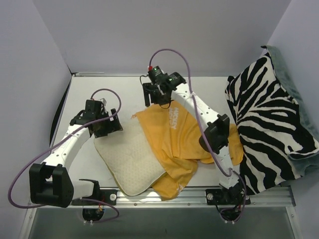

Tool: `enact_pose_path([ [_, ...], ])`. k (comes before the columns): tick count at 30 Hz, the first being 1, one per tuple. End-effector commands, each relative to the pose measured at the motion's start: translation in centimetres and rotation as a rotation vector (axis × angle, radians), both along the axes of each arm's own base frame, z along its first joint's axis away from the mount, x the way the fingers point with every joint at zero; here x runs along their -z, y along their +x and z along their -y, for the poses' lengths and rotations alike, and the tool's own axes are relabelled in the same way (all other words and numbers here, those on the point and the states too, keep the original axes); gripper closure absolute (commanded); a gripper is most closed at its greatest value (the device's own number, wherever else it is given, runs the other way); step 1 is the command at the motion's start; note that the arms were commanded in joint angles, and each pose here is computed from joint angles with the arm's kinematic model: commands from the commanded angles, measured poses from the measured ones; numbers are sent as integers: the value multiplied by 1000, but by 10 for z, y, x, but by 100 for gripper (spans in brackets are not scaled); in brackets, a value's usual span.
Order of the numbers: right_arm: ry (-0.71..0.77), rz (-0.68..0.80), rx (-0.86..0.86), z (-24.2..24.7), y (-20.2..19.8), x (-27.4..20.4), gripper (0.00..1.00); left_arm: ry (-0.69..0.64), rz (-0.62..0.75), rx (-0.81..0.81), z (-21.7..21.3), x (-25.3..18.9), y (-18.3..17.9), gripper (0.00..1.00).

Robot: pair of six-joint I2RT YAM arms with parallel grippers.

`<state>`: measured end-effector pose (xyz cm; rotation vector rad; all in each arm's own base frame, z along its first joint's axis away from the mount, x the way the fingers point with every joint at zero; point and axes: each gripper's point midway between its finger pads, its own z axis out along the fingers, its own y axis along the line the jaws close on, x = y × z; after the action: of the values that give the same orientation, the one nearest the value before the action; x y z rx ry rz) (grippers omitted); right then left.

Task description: Put the pillow into the pillowcase

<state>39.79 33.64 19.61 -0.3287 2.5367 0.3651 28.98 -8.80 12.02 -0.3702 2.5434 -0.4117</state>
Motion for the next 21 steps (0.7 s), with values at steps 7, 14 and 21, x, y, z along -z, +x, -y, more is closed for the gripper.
enact_pose_path([
  [7, -106, -99, 52, -3, 4, 67, 33, 73, -114, 166, -4, 65, -19, 64],
  [14, -95, -167, -15, -21, -11, 91, 84, -2, -58, 188, 14, 57, -12, 100],
  [21, -71, -159, -92, -36, -42, 75, 100, -118, 43, 187, 33, 32, 2, 100],
])
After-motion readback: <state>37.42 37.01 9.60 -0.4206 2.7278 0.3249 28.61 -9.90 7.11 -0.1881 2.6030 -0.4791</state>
